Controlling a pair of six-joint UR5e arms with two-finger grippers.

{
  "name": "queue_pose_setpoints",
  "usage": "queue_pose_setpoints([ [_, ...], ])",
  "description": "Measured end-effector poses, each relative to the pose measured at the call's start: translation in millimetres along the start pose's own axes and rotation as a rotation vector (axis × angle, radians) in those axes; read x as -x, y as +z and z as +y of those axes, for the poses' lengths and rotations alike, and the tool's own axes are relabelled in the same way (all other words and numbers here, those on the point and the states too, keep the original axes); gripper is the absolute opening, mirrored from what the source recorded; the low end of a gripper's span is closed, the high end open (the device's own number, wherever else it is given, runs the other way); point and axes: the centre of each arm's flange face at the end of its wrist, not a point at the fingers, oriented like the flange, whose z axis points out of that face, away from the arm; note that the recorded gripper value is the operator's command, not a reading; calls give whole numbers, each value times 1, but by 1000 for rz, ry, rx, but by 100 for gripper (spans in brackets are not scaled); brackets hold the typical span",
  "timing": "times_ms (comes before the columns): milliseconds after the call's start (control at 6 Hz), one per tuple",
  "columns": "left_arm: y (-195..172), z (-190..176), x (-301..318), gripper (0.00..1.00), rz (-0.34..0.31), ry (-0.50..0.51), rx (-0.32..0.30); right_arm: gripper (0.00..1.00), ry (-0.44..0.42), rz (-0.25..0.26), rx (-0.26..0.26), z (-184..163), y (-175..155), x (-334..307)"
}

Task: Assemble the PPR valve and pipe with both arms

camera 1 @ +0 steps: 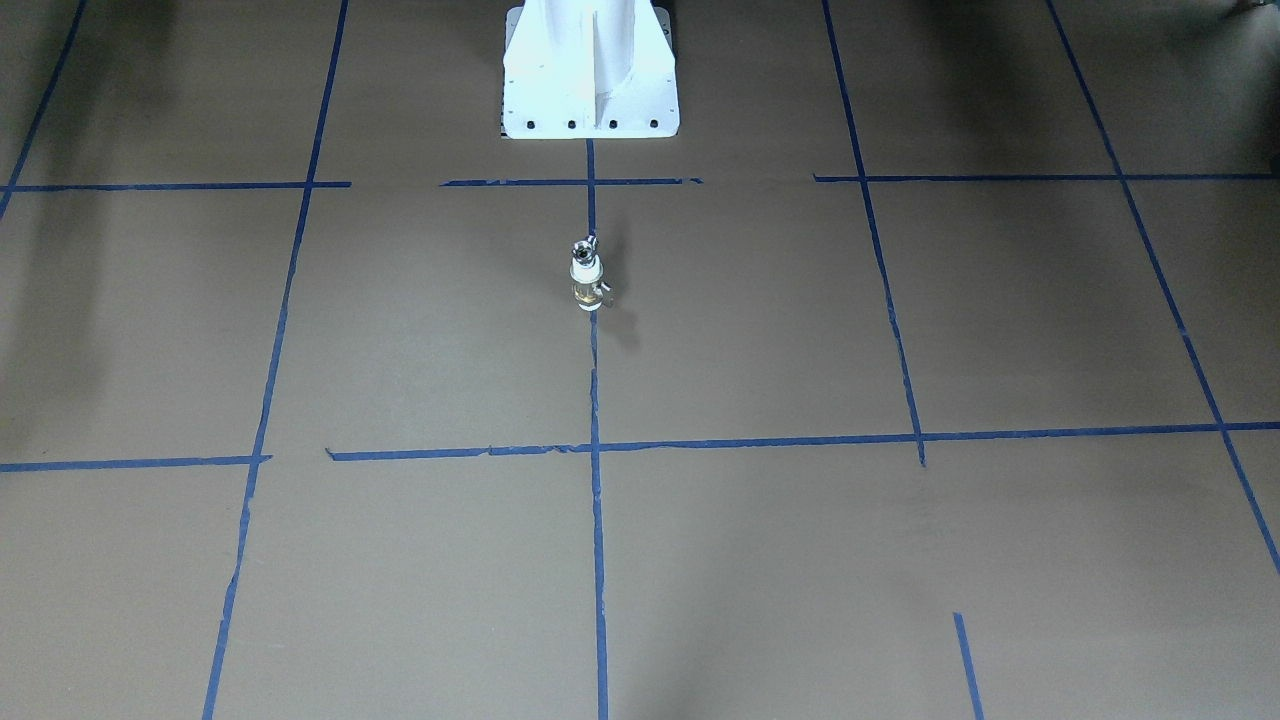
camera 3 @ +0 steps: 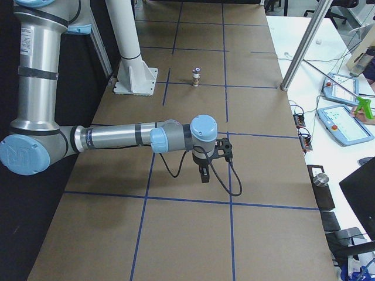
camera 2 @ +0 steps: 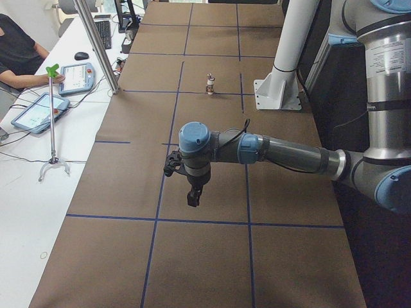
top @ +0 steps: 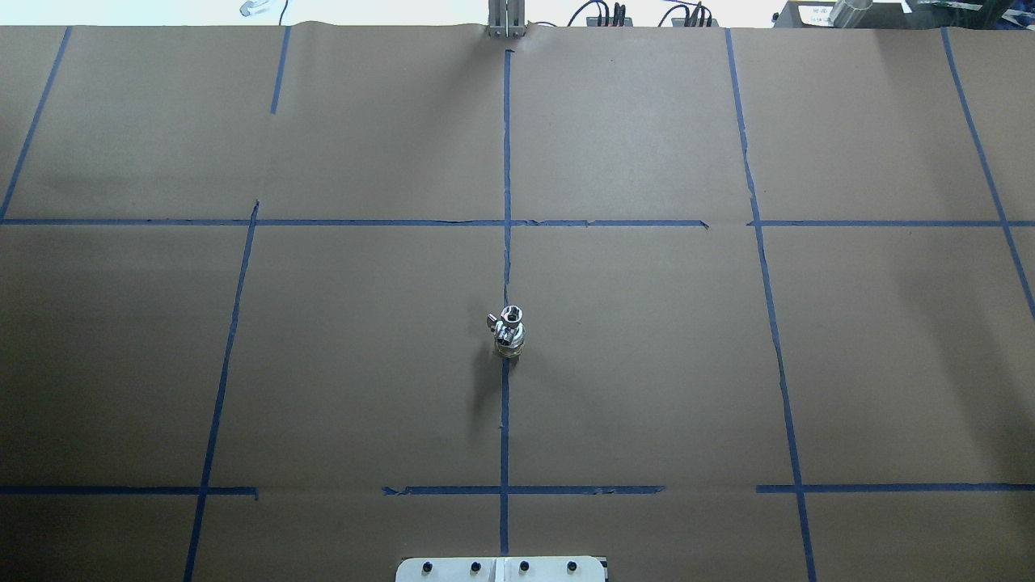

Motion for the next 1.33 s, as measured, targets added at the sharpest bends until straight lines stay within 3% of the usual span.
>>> queue_pose_setpoints([
  [1000, 13, 7, 11, 100, 36, -87, 18, 100, -9, 29, 36, 8, 9, -5],
  [1333, 6, 18, 1, 100, 34, -73, 9, 100, -73, 16, 46, 0, 14, 22],
])
